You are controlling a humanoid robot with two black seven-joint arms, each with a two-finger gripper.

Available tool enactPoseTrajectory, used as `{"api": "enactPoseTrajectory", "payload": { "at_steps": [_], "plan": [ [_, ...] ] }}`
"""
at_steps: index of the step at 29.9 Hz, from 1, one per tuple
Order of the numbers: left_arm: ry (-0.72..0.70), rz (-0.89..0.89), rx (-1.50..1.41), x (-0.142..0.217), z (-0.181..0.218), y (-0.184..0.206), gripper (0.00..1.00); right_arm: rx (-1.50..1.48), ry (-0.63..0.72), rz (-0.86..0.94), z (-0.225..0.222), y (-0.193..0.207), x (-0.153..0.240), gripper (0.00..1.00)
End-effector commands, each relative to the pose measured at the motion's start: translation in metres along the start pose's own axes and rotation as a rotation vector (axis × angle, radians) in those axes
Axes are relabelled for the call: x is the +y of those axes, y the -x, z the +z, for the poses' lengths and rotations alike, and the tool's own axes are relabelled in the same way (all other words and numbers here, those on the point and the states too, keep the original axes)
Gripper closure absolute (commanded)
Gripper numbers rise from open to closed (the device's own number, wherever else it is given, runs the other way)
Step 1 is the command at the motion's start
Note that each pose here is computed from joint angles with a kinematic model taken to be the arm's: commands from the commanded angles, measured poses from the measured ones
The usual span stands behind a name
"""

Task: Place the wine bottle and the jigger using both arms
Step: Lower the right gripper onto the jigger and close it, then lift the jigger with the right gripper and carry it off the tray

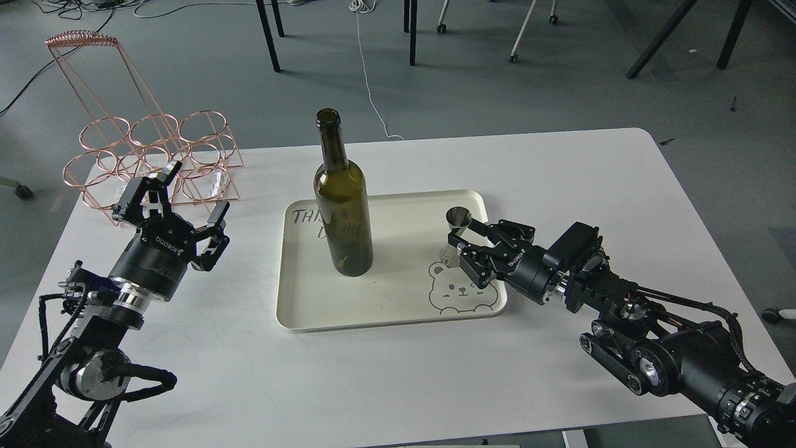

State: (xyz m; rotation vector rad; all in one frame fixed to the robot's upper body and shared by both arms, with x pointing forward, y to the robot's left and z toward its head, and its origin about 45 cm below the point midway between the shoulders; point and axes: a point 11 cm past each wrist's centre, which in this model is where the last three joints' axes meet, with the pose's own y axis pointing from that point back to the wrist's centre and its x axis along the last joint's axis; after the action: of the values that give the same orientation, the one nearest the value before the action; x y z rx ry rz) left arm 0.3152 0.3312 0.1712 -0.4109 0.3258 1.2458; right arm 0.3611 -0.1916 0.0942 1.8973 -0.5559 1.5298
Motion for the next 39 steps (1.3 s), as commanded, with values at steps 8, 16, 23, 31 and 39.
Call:
{"api": "enactPoseTrajectory", "payload": {
  "at_steps": [8,16,23,31,39],
  "plan": [
    [0.006,-0.003,-0.002,-0.002,0.002,0.0,0.02,0.003,-0.01,0.017,-0.004,-0.006,-0.011,0.61],
    [0.017,0.003,-0.003,-0.002,0.005,-0.001,0.02,0.009,-0.008,0.026,-0.003,-0.008,-0.011,0.81],
    [0.017,0.003,-0.003,-0.002,0.005,-0.001,0.02,0.031,-0.031,0.083,-0.009,-0.023,-0.019,0.84],
    [0.023,-0.004,-0.004,-0.003,0.007,0.001,0.02,0.083,0.024,0.16,0.021,-0.056,-0.005,0.83],
    [0.025,-0.004,-0.003,-0.004,0.008,0.001,0.02,0.071,0.198,0.199,0.083,-0.07,0.048,0.83]
  ]
}}
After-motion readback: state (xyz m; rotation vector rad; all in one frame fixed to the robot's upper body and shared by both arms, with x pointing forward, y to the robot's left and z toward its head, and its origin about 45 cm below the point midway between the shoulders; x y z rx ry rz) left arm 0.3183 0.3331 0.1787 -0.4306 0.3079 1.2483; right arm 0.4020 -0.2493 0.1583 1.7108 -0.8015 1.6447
